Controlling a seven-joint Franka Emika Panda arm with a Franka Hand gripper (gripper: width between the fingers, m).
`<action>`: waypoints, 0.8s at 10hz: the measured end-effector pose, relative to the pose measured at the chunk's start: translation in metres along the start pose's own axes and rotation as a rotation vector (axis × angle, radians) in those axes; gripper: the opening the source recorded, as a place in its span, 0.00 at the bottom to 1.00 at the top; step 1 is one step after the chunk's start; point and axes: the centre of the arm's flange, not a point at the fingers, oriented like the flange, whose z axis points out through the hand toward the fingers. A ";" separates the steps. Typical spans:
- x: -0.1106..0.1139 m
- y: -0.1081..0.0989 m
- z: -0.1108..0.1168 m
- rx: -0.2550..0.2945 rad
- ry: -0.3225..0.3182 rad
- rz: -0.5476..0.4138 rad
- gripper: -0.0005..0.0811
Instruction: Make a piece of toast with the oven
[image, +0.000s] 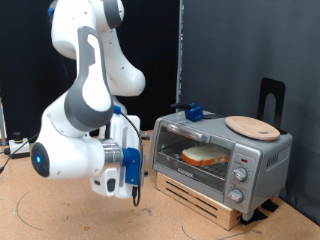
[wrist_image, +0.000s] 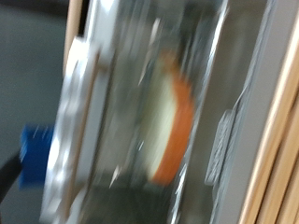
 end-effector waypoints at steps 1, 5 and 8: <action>0.012 -0.004 0.000 0.029 0.040 -0.004 0.99; 0.044 -0.013 0.002 0.048 0.080 -0.008 0.99; 0.050 -0.012 0.006 0.087 0.057 0.005 0.99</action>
